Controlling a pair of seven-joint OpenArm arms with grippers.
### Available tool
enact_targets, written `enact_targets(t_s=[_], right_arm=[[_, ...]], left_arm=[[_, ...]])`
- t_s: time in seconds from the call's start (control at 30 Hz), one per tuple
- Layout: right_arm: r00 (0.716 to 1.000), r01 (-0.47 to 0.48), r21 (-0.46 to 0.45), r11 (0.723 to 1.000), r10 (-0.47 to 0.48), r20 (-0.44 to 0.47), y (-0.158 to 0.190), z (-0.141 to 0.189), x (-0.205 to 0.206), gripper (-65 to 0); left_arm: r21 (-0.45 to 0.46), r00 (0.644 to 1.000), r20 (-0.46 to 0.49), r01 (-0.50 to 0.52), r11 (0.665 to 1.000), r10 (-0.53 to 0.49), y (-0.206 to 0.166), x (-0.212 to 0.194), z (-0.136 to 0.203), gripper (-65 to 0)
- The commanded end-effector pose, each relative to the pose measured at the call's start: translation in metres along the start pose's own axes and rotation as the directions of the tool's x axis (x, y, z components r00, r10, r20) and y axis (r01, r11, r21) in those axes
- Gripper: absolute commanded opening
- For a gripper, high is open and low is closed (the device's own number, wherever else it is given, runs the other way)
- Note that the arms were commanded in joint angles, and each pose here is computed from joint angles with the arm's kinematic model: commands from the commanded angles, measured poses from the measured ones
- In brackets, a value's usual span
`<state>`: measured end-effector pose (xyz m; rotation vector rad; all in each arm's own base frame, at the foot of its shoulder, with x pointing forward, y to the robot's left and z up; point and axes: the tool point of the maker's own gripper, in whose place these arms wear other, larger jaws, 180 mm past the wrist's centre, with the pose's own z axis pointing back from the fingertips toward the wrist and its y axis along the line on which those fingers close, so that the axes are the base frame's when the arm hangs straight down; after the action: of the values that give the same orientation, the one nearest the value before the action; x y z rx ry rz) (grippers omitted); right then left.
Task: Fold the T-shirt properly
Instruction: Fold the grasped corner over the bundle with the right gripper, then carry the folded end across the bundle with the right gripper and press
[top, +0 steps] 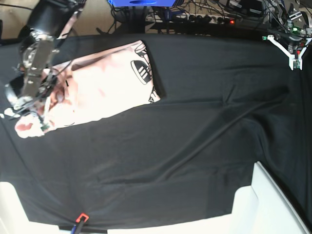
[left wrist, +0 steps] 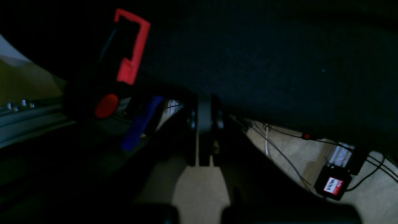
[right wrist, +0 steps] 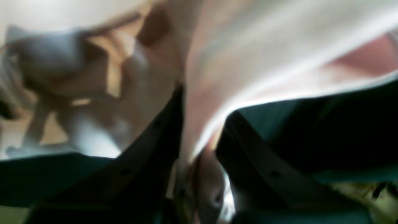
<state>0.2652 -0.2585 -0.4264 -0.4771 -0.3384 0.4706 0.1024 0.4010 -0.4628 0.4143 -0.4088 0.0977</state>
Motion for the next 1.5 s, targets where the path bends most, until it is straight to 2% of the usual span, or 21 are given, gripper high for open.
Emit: enact_targets(t_s=[0.0, 0.07, 0.2, 0.3, 0.6, 0.9, 0.97, 1.17, 1.3, 1.47], right_arm=[[1.000, 0.005, -0.062, 0.998, -0.003, 0.030, -0.019, 0.009, 0.009, -64.7], [0.998, -0.013, -0.084, 0.996, 0.018, 0.054, -0.020, 0.017, 0.014, -64.7], [0.985, -0.123, -0.099, 0.987, 0.134, 0.108, -0.001, 0.038, 0.028, -64.7], [0.975, -0.154, -0.118, 0.981, 0.170, 0.145, 0.015, 0.049, 0.036, -64.7], [0.965, -0.133, -0.158, 0.978, 0.165, 0.205, 0.048, 0.068, 0.052, -64.7], [0.952, -0.206, -0.131, 0.970, 0.230, 0.203, 0.084, 0.091, 0.069, -64.7], [0.953, -0.174, -0.142, 0.974, 0.203, 0.224, 0.091, 0.098, 0.077, -64.7], [0.954, -0.125, -0.026, 0.992, 0.127, 0.271, 0.127, 0.112, 0.089, -64.7], [0.954, -0.039, 0.029, 0.999, 0.029, 0.298, 0.139, 0.118, 0.094, -64.7], [0.956, -0.033, 0.098, 0.995, 0.002, 0.294, 0.160, 0.123, 0.089, -64.7]], left_arm=[[0.027, 0.999, 0.033, 0.014, 1.000, -0.015, 0.011, 0.011, 0.004, -65.0], [0.023, 0.999, 0.033, 0.009, 1.000, -0.010, 0.011, 0.010, 0.003, -65.0], [0.021, 1.000, 0.027, 0.008, 1.000, -0.008, 0.010, 0.008, 0.002, -65.0], [0.022, 1.000, 0.029, 0.008, 1.000, -0.009, 0.010, 0.009, 0.003, -65.0], [0.022, 1.000, 0.027, 0.009, 1.000, -0.010, 0.010, 0.008, 0.003, -65.0], [0.020, 1.000, 0.027, 0.008, 1.000, -0.009, 0.009, 0.008, 0.003, -65.0], [0.020, 1.000, 0.027, 0.008, 1.000, -0.009, 0.009, 0.008, 0.003, -65.0], [0.020, 0.999, 0.031, 0.006, 1.000, -0.007, 0.009, 0.010, 0.002, -65.0], [0.020, 1.000, 0.031, 0.005, 1.000, -0.006, 0.009, 0.010, 0.002, -65.0], [0.020, 0.999, 0.034, 0.004, 1.000, -0.004, 0.009, 0.012, 0.002, -65.0]])
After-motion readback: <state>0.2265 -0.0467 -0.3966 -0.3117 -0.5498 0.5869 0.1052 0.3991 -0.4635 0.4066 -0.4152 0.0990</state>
